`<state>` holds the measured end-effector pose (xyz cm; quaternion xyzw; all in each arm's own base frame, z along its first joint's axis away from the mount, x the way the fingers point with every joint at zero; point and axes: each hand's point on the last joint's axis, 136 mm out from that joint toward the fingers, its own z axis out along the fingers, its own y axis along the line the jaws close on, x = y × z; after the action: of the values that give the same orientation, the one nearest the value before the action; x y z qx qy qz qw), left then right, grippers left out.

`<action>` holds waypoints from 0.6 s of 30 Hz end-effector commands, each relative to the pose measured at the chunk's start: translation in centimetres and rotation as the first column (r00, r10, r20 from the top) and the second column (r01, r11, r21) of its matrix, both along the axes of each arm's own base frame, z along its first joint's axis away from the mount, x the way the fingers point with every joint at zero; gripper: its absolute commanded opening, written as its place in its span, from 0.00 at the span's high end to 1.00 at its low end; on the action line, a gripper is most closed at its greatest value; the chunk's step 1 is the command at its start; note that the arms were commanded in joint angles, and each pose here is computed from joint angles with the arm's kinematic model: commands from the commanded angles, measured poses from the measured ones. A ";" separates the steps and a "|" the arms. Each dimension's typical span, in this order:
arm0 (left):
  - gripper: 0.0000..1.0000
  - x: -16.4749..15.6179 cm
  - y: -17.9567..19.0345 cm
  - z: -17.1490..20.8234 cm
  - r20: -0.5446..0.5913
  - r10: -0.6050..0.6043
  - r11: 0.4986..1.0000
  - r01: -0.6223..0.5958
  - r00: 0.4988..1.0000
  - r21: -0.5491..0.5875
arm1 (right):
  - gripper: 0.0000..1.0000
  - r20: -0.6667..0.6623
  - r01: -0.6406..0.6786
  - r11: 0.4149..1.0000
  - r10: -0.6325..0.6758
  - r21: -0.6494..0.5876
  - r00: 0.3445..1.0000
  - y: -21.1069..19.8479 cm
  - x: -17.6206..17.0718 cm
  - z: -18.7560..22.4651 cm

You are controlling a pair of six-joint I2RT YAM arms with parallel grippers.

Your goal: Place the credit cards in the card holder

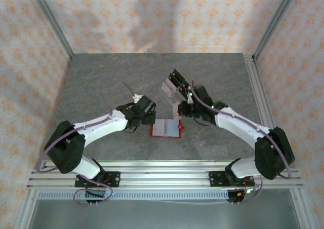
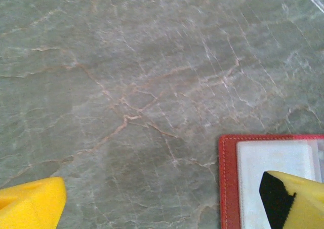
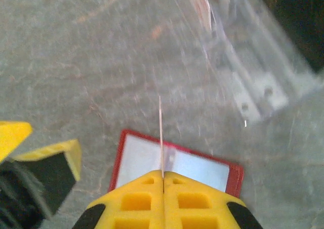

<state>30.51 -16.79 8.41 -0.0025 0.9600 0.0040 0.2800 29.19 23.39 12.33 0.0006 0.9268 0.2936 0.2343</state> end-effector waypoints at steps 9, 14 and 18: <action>0.00 -1.1 -2.5 -2.7 -0.064 -0.139 0.983 0.145 0.988 0.108 | 1.00 0.007 0.107 0.955 -0.113 0.276 0.994 2.3 -1.5 -0.5; 0.00 -0.9 -2.2 -3.5 -0.069 -0.124 0.977 0.134 0.990 0.168 | 1.00 0.000 0.101 0.960 -0.105 0.263 0.994 2.2 -1.7 -1.2; 0.00 -0.9 -1.3 -4.0 -0.075 -0.093 0.970 0.108 0.993 0.217 | 1.00 -0.008 0.093 0.962 -0.094 0.259 0.996 2.3 -1.8 -2.1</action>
<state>29.12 -18.88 3.67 0.0797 0.9670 0.0619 0.2340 27.22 25.39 10.47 0.0752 0.8849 0.3899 0.2434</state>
